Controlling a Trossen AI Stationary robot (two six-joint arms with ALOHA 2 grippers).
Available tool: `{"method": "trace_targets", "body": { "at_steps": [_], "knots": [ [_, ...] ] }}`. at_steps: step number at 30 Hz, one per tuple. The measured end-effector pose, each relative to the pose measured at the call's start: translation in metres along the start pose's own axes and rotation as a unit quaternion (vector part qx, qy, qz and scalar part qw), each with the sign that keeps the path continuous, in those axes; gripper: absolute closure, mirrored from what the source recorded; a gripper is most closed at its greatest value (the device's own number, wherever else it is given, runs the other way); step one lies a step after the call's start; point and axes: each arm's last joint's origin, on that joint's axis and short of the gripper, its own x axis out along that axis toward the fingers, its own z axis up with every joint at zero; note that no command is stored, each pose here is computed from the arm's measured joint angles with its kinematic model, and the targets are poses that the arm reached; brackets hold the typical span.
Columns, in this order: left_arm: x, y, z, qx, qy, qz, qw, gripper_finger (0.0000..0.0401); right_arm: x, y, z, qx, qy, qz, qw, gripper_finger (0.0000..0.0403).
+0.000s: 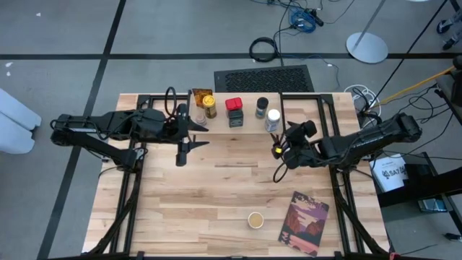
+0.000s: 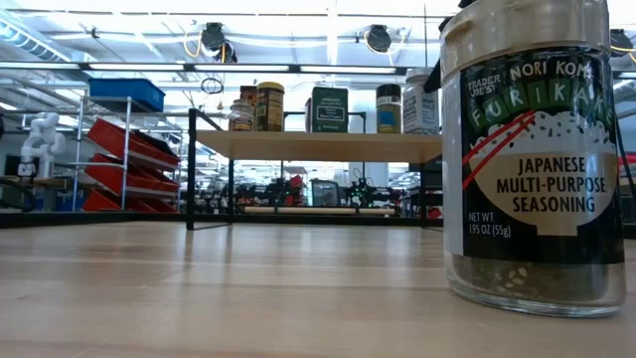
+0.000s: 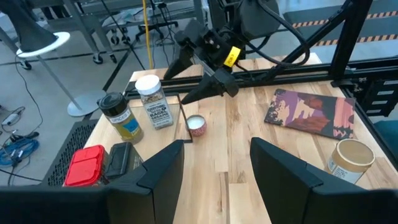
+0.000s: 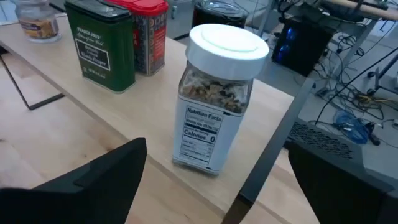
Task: Shelf spices
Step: Put the white spice bottle on the shelf
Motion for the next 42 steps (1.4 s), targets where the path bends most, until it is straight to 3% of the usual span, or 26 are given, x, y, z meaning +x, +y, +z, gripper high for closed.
{"method": "trace_targets", "body": {
  "at_steps": [13, 32, 42],
  "knots": [
    [0.000, 0.000, 0.001, 0.000, -0.003, 0.000, 1.000, 0.0206, 0.009, 0.006, 0.006, 0.048, -0.019, -0.005, 0.999, 0.0021],
    [0.000, 0.000, 0.001, 0.000, -0.003, 0.000, 1.000, 0.0206, 0.038, 0.021, 0.000, 0.059, -0.022, -0.045, 0.997, 0.0024],
    [0.000, 0.000, 0.001, 0.000, -0.003, 0.000, 1.000, 0.0206, 0.042, 0.020, 0.004, 0.054, -0.029, -0.048, 0.997, 0.0069]
  ]
}}
